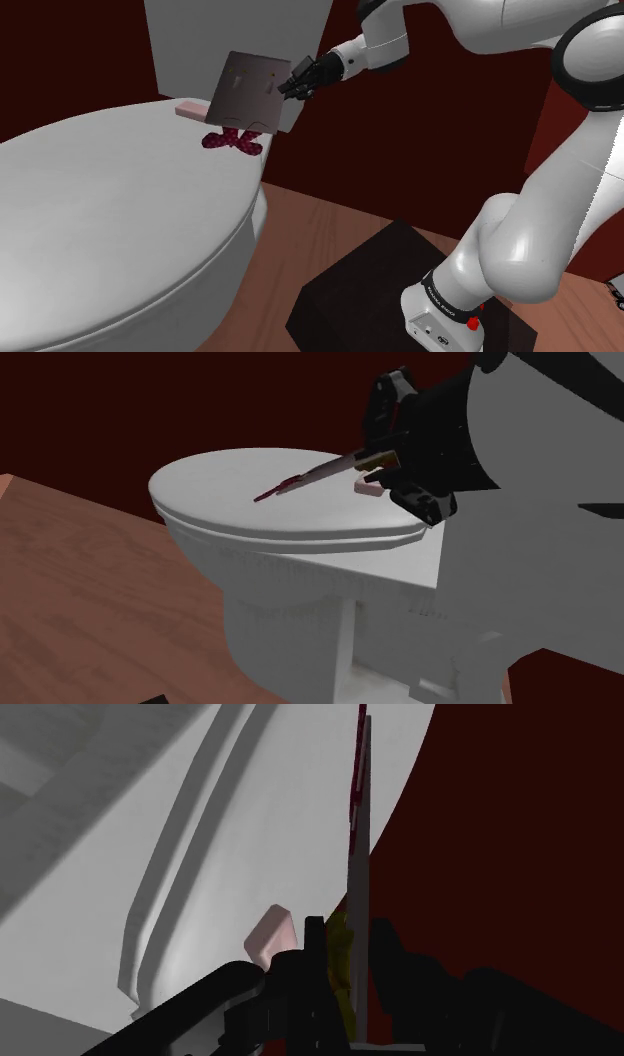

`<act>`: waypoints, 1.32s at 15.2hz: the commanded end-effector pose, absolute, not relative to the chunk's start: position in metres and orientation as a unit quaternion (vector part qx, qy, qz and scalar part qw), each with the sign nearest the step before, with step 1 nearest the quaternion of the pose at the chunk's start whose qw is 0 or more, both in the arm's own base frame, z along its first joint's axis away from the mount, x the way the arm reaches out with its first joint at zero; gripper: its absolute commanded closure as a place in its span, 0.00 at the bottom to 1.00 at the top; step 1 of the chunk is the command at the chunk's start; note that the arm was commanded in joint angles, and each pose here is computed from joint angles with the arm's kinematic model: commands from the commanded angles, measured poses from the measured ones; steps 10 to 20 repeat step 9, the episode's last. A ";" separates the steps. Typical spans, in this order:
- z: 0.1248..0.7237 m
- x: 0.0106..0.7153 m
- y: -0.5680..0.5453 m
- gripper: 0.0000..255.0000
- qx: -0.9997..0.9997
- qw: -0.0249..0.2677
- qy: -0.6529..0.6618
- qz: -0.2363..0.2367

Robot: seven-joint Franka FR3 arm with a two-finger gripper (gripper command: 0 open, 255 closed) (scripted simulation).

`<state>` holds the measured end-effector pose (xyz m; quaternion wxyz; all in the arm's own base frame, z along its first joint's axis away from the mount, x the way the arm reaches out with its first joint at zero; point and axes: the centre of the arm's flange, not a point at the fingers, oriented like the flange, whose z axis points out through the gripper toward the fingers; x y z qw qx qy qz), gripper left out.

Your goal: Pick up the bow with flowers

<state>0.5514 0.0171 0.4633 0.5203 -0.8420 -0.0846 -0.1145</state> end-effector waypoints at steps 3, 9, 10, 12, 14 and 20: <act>0.485 0.552 0.017 1.00 -0.842 0.520 -0.085 -0.115; 0.506 0.552 0.017 1.00 -0.842 0.520 -0.085 -0.115; 0.506 0.552 0.017 1.00 -0.842 0.520 -0.085 -0.115; 0.506 0.552 0.017 1.00 -0.842 0.520 -0.085 -0.115; 0.506 0.552 0.017 1.00 -0.842 0.520 -0.085 -0.115; 0.506 0.552 0.017 1.00 -0.842 0.520 -0.085 -0.115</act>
